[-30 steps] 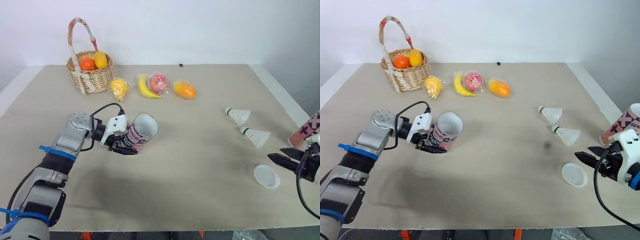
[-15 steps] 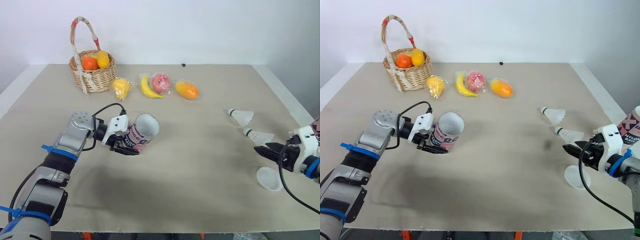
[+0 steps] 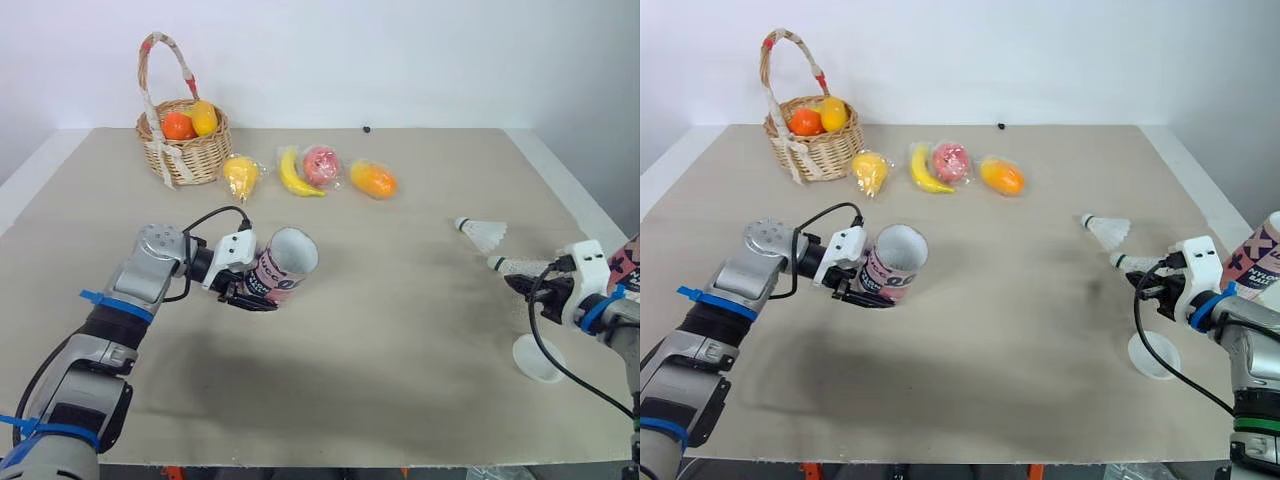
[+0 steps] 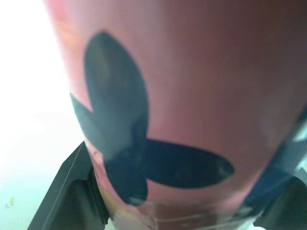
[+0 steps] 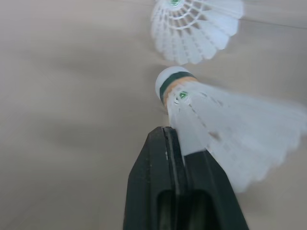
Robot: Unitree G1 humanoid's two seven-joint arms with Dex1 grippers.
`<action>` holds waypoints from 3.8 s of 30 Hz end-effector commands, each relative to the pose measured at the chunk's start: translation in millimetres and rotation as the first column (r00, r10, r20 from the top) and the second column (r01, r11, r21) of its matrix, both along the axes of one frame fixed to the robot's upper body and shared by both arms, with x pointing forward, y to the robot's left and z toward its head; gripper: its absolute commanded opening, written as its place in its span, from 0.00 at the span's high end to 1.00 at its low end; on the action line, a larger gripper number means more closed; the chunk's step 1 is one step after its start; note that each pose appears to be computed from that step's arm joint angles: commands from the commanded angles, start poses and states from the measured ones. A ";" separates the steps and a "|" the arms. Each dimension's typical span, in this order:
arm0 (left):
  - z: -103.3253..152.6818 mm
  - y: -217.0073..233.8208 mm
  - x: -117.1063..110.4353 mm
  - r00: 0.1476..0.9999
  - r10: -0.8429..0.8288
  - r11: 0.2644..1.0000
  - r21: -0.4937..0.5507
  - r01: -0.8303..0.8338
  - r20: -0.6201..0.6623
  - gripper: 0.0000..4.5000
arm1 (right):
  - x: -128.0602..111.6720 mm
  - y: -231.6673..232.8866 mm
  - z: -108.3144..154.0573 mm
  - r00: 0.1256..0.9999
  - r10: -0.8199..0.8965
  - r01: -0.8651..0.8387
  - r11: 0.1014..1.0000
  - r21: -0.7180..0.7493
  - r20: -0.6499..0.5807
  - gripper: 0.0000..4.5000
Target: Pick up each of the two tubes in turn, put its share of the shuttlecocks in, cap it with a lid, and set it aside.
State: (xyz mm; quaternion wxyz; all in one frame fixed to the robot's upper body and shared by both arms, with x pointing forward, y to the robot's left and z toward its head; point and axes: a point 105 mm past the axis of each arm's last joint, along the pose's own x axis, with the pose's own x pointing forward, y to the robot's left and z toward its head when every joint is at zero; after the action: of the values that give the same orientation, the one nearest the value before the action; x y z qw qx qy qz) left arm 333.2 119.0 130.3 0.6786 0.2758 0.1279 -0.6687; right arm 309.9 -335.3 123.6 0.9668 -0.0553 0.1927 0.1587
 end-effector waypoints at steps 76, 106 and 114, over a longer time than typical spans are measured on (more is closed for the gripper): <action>-15.2 16.3 -5.1 0.997 0.062 0.997 0.052 -0.059 -0.053 0.34 | 80.9 36.5 22.0 0.986 -0.025 0.036 0.997 -0.064 0.167 0.17; -10.9 11.8 -2.9 0.998 0.055 0.998 0.045 -0.052 -0.045 0.34 | -24.4 239.1 123.9 0.356 0.901 -0.762 0.434 -0.481 0.249 0.98; -9.4 7.0 -1.0 0.998 0.042 0.998 0.043 -0.040 -0.047 0.34 | -29.4 289.1 133.9 0.155 0.981 -0.743 0.191 -0.641 0.112 0.98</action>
State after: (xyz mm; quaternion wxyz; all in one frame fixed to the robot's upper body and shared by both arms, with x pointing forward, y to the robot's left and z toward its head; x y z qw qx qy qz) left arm 333.5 126.5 131.9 0.6906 0.2665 0.1400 -0.6576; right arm 280.4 -50.1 252.0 0.6572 -0.3964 -0.1000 0.6332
